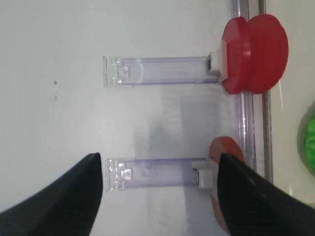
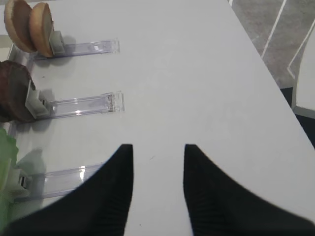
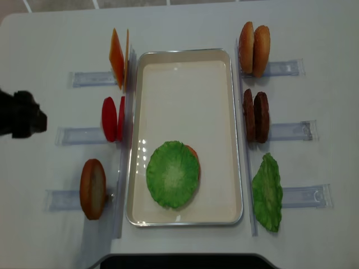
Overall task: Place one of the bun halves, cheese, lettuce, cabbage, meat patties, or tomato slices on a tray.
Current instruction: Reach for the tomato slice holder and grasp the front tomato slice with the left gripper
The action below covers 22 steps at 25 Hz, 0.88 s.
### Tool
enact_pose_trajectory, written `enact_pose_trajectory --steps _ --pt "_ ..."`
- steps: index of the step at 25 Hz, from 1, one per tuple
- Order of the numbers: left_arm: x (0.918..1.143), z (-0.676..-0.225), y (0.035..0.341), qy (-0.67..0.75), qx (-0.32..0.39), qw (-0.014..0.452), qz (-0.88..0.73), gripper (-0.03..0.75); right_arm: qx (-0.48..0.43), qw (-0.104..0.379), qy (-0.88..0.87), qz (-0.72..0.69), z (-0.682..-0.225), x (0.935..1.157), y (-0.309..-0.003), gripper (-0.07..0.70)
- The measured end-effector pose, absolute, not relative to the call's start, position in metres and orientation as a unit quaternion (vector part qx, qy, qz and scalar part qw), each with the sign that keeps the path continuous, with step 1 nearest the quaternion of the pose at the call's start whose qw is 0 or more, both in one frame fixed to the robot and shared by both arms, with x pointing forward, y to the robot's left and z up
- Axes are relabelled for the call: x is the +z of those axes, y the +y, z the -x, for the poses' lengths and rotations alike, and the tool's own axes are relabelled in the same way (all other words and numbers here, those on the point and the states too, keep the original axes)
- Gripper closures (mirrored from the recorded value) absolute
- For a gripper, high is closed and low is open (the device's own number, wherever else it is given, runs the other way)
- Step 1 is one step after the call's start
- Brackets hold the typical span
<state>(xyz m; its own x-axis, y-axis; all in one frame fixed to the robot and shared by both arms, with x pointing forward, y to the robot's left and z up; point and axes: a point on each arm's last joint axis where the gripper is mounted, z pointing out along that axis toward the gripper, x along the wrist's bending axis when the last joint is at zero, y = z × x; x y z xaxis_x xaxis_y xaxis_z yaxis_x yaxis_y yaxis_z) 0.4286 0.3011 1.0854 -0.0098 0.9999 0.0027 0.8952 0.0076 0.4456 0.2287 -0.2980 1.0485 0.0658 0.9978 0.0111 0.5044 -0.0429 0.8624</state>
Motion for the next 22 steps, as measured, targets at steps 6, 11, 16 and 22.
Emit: enact_pose_trajectory --steps 6,11,16,22 --pt "1.077 -0.485 0.301 0.694 0.149 0.145 -0.689 0.175 0.343 0.359 0.591 -0.635 -0.229 1.048 -0.298 0.388" --pt "1.061 -0.517 0.3 0.698 0.131 0.127 -0.692 0.175 0.343 0.359 0.591 -0.635 -0.229 1.048 -0.298 0.388" --pt "1.049 -0.533 0.3 0.703 0.118 0.115 -0.691 0.175 0.343 0.359 0.591 -0.635 -0.229 1.048 -0.298 0.388" --pt "1.047 -0.536 0.287 0.693 0.124 0.115 -0.701 0.175 0.343 0.359 0.591 -0.635 -0.229 1.048 -0.298 0.388"
